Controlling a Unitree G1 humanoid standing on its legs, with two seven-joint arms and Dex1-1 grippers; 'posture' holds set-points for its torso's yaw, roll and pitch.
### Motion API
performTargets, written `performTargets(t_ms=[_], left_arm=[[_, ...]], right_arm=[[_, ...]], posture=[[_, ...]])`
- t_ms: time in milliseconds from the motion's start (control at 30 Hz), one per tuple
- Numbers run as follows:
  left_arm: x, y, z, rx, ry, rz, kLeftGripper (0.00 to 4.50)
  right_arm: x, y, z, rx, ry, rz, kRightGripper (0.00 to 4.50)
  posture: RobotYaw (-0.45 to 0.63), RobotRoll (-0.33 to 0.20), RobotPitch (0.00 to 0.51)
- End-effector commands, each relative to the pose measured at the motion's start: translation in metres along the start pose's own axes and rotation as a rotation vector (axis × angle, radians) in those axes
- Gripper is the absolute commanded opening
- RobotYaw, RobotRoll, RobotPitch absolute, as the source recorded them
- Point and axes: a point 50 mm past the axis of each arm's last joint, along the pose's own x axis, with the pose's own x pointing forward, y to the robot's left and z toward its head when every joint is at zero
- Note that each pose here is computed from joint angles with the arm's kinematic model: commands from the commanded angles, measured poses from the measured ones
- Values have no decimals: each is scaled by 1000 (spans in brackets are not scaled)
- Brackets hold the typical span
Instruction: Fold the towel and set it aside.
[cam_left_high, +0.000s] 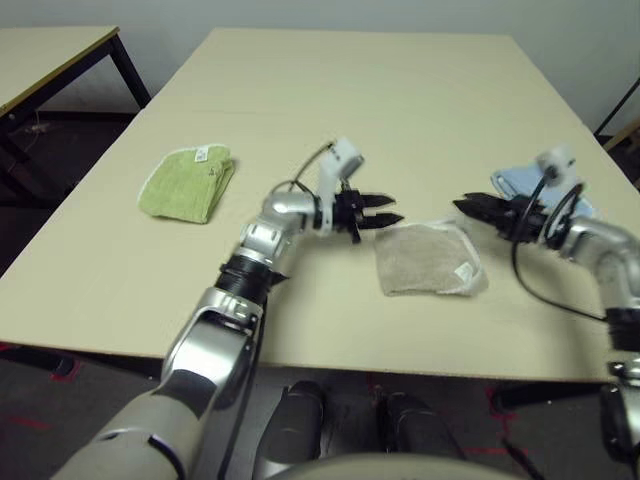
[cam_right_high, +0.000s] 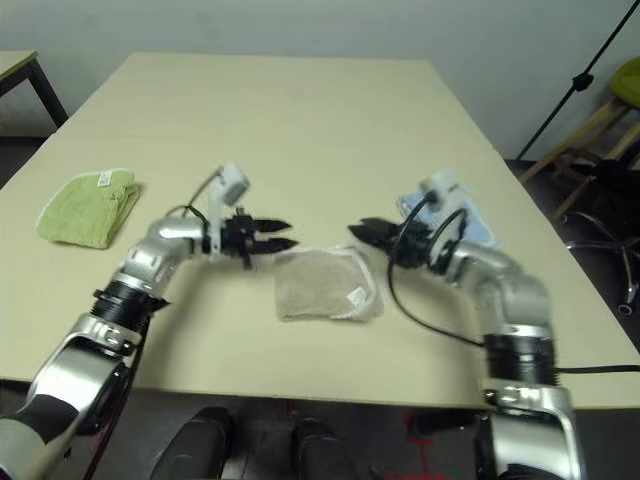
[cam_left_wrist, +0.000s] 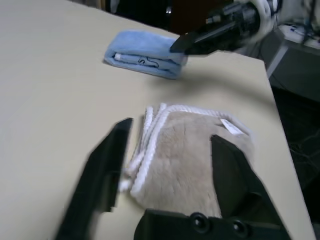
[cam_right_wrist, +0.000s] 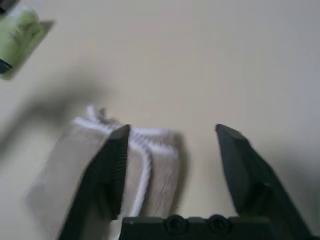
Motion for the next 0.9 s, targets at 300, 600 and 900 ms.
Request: performTargets(t_ms=[300,600,900], left_arm=[[-44,-38,2,-50,-1,-196,4480],[-55,-55,-4,-115,38,-248,4480],[-52,-57,-8,-128,27,-236,4500]], right_arm=[[8,7,-39,375,343,54,4500],[39,-1,-73,408,437,26,4500],[60,7,-73,416,427,65,3541]], posture=[[114,0,94],[124,0,102],[132,0,98]])
